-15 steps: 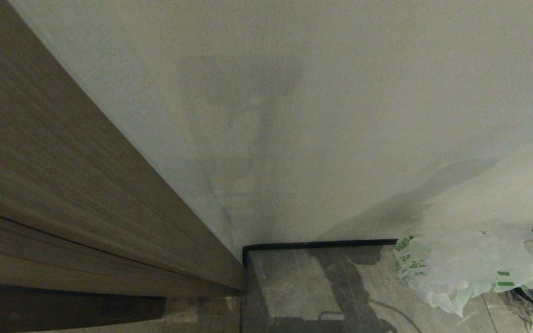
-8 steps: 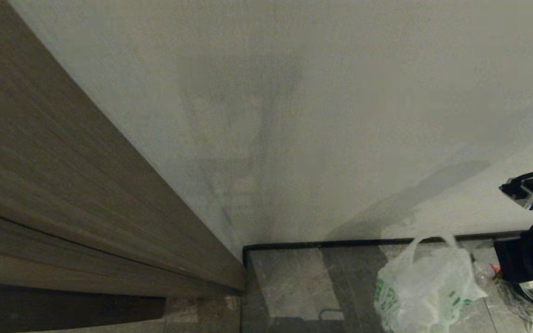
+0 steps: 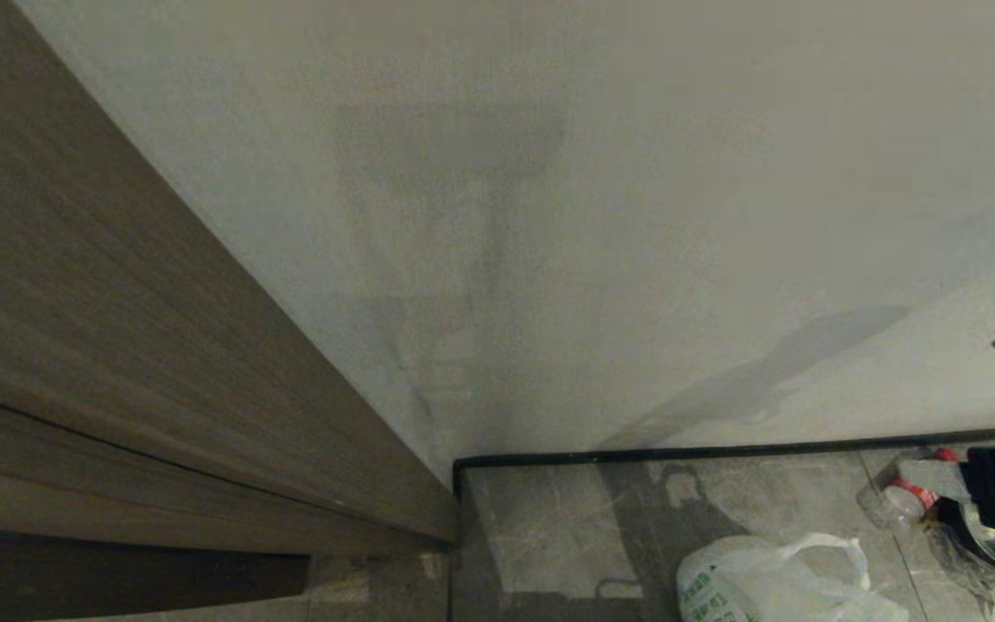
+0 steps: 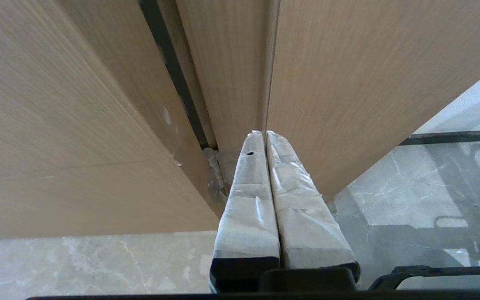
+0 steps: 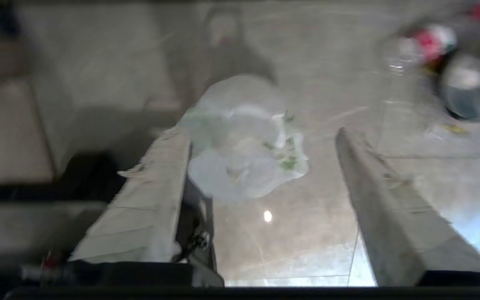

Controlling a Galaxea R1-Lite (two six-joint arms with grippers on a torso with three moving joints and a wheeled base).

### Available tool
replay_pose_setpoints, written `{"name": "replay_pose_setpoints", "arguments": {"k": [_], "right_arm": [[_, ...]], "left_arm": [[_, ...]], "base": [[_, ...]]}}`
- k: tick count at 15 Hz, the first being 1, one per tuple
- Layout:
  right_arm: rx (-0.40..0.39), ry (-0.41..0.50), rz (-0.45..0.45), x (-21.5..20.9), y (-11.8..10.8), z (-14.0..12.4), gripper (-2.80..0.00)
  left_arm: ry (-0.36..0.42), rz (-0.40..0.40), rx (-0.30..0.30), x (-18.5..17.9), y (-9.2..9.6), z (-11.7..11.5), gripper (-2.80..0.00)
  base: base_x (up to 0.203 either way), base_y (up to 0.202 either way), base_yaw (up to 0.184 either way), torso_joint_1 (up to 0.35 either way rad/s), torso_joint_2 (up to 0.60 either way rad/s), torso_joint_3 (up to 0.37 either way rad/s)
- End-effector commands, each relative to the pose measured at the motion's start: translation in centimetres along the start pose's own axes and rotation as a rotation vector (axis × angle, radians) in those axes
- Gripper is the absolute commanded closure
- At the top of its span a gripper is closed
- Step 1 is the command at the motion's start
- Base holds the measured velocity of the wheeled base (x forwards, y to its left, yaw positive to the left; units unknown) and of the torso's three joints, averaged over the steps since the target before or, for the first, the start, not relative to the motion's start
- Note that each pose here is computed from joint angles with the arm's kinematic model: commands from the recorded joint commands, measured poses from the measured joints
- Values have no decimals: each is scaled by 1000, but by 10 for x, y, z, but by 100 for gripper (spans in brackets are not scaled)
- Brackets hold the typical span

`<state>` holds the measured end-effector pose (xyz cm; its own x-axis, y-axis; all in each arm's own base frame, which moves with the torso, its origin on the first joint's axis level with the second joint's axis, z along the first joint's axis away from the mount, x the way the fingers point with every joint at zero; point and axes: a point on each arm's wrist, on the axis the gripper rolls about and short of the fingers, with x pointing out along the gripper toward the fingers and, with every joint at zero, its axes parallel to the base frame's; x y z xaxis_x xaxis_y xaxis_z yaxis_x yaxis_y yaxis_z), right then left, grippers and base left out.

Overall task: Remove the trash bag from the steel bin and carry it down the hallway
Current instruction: Put the trash bag at the door

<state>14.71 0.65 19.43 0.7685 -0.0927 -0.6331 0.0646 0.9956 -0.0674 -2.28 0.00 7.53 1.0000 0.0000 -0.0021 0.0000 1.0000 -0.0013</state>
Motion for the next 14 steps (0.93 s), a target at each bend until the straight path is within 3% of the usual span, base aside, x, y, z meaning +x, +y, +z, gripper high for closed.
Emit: {"name": "replay_pose_setpoints", "arguments": {"k": [1,3,5,7,9,14], "right_arm": [[54,-103,-73,-41,-9,-23,0],[73,-67,-138,-61,-14,-47,0],[88,-93,-132,-79,-17,-72,0],[145,-185,-87,-88,-18,-87,0],[173,-340,8,-96,-16,-104,0],[142,-435,147,-77,-9,-154,0]], "left_arm": [[-1,0,0,0,0,0,0],[-1,0,0,0,0,0,0],[-1,0,0,0,0,0,0],[-1,0,0,0,0,0,0],[-1,0,0,0,0,0,0],[-1,0,0,0,0,0,0]], "base": [[0,0,0,0,0,0],[0,0,0,0,0,0],[0,0,0,0,0,0],[0,0,0,0,0,0],[0,0,0,0,0,0],[0,0,0,0,0,0]]}}
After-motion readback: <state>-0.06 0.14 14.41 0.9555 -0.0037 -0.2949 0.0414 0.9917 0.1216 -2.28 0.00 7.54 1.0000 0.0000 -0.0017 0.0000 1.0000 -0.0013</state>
